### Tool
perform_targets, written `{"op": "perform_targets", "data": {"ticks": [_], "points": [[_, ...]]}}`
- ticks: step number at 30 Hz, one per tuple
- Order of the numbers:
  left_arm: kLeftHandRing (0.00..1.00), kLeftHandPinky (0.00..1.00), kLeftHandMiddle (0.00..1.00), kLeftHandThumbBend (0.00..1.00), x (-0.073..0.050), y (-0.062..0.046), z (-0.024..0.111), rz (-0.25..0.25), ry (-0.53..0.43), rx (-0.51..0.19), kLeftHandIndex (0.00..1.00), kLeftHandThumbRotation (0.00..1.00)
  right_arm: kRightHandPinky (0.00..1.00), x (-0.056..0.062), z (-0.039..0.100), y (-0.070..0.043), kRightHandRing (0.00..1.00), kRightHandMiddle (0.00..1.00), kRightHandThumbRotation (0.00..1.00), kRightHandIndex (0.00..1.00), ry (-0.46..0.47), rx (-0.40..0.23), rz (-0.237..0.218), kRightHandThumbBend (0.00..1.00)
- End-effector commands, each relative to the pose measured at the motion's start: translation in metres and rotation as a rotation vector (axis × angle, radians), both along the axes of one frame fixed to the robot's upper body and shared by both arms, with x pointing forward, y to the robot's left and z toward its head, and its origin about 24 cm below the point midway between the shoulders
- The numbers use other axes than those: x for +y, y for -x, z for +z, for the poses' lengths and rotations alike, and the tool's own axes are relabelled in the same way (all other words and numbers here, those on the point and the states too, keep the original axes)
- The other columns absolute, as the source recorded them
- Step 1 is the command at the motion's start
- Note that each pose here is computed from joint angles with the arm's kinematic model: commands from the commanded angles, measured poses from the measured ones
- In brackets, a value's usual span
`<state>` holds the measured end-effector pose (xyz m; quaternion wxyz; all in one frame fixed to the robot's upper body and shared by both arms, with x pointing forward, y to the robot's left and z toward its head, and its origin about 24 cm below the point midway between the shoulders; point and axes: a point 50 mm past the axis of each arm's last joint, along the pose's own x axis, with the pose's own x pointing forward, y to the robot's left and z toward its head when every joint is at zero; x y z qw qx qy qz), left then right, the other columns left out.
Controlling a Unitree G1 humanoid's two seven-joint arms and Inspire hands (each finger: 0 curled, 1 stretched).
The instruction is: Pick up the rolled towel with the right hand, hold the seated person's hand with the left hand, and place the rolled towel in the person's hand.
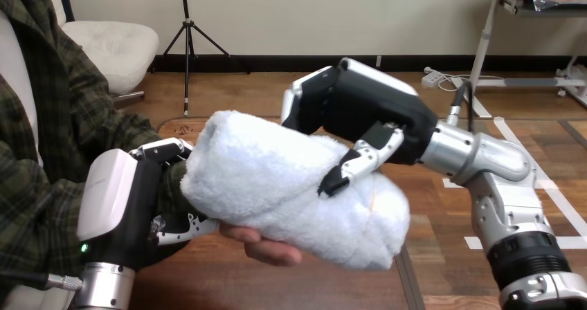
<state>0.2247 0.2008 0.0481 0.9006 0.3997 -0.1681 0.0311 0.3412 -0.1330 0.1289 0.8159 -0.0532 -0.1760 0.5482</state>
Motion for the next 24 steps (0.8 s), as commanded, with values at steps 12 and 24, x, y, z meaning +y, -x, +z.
{"op": "perform_targets", "data": {"ticks": [12,24], "points": [[0.37,0.33,0.43,0.93,-0.019,-0.001,0.018,-0.069,0.046,-0.061,0.44,0.00,0.22,0.027,0.006,-0.006,0.27,0.36,0.00,0.41,0.026,-0.031,0.060,0.85],[0.37,0.32,0.42,0.95,-0.021,0.002,0.020,-0.069,0.052,-0.066,0.44,0.00,0.21,0.035,-0.010,-0.007,0.27,0.36,0.00,0.40,0.020,0.041,0.066,0.86]]}}
